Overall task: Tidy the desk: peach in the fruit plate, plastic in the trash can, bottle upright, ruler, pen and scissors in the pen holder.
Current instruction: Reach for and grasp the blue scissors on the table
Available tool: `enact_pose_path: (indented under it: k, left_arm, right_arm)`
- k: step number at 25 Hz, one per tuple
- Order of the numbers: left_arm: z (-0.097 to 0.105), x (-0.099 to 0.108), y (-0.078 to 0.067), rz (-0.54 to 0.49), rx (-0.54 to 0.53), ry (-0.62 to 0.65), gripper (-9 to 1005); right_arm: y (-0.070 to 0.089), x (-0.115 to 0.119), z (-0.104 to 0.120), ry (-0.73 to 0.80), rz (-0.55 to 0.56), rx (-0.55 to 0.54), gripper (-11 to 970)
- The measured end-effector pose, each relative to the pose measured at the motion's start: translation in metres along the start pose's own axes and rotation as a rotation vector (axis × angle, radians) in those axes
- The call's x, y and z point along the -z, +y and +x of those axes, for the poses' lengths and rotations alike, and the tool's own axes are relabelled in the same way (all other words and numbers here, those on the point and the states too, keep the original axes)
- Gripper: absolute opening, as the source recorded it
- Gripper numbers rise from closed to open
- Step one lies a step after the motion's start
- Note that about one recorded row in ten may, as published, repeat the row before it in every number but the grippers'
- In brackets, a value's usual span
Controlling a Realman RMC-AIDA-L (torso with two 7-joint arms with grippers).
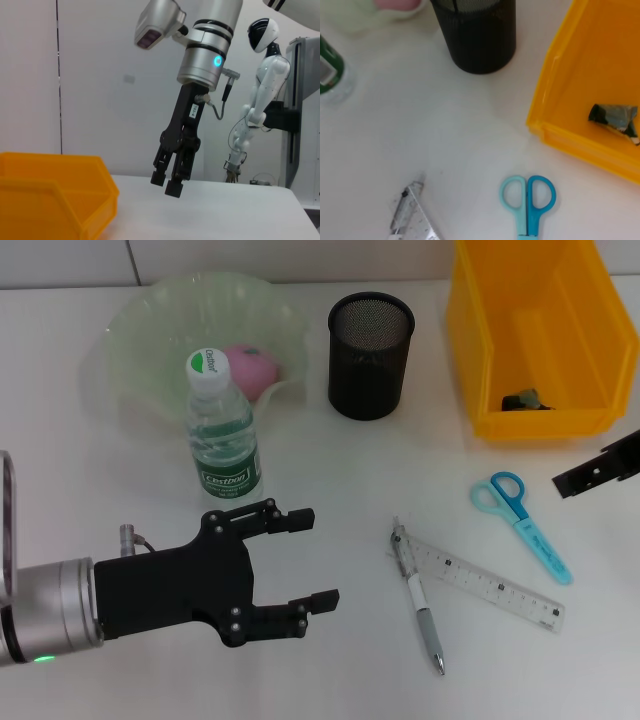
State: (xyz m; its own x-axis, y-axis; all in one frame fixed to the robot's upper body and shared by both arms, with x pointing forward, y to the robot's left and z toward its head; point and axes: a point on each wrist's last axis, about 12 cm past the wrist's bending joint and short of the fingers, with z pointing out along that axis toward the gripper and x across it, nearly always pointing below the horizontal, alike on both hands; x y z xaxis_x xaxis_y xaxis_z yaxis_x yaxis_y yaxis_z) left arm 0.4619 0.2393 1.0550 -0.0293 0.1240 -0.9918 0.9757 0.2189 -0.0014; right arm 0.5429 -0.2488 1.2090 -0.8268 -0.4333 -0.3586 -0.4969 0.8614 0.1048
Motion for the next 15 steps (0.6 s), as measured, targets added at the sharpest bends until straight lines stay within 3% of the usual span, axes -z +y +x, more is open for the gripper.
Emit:
enact_pose_path:
  k: [7,15]
  left_arm:
    - [0.007,-0.007,-0.001,-0.001,0.002,0.051,796]
    - [0.008,-0.009,-0.001,0.002,0.004,0.058,796]
  right_arm:
    - [0.006,-0.044,-0.007,0.092,0.004,-0.005,820]
    - [0.008,-0.070,-0.008,0.140,0.047,-0.012,819]
